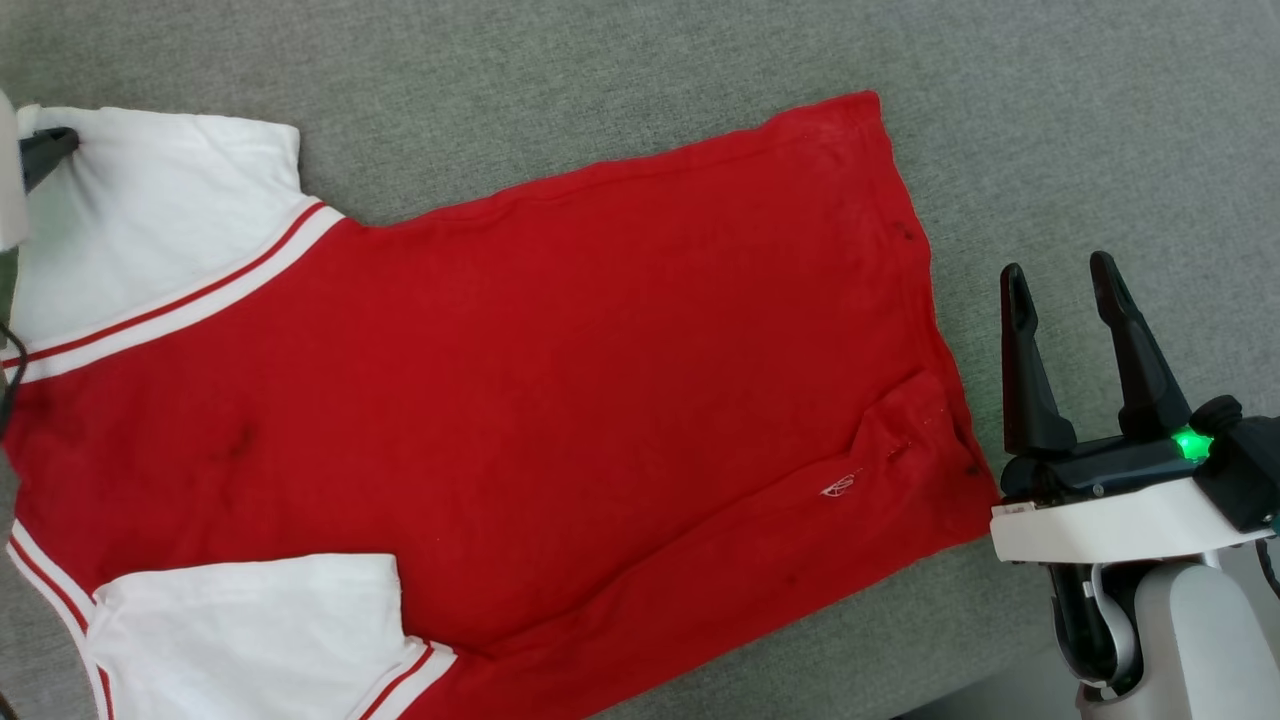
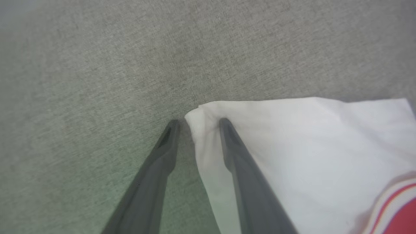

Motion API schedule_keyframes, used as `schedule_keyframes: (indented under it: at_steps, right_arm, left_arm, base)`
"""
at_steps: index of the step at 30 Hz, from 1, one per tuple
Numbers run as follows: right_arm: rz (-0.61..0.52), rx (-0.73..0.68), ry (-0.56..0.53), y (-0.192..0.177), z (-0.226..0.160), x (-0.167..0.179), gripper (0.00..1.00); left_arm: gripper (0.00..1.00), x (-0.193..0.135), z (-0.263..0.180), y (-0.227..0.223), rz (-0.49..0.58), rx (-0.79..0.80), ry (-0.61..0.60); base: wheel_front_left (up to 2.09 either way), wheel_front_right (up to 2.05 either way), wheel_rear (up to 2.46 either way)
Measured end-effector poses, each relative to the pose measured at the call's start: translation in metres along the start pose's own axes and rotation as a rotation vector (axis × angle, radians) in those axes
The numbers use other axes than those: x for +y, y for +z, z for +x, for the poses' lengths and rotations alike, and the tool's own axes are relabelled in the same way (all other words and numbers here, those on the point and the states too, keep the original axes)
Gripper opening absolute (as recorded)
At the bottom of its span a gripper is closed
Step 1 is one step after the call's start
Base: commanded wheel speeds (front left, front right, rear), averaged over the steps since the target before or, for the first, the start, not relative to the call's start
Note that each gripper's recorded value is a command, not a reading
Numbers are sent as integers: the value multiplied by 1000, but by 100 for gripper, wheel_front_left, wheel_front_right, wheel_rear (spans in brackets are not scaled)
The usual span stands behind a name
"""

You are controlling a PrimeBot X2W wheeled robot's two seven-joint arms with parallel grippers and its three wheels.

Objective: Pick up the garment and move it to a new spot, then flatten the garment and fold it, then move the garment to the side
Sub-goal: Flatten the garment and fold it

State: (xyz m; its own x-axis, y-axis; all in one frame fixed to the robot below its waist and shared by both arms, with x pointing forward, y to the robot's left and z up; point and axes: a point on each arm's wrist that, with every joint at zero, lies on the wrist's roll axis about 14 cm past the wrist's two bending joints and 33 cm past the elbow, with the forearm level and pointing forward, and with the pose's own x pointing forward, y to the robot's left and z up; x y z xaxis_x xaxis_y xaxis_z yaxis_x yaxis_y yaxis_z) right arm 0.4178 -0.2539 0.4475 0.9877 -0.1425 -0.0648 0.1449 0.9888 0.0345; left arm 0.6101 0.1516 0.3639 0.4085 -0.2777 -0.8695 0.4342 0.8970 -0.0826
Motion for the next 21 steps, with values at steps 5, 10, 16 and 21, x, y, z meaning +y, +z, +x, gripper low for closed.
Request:
schedule_keyframes:
  at_steps: [5, 10, 16, 21]
  right_arm:
    - [-5, -5, 12, 1, 2, 4, 100]
    - [-36, -42, 53, 15, 4, 9, 100]
    - [-115, 13, 148, 22, 3, 16, 100]
    - [-200, 178, 223, 20, 11, 16, 100]
  left_arm:
    - [0, -10, 0, 3, 7, -69, -24]
    - [0, -21, -28, 35, 87, -322, -8]
    - [0, -41, -72, 52, 157, -506, -28]
    - [0, -54, -112, 49, 216, -600, -42]
  base:
    - [0, 0, 0]
    - [0, 0, 0]
    - [0, 0, 0]
    - [0, 0, 0]
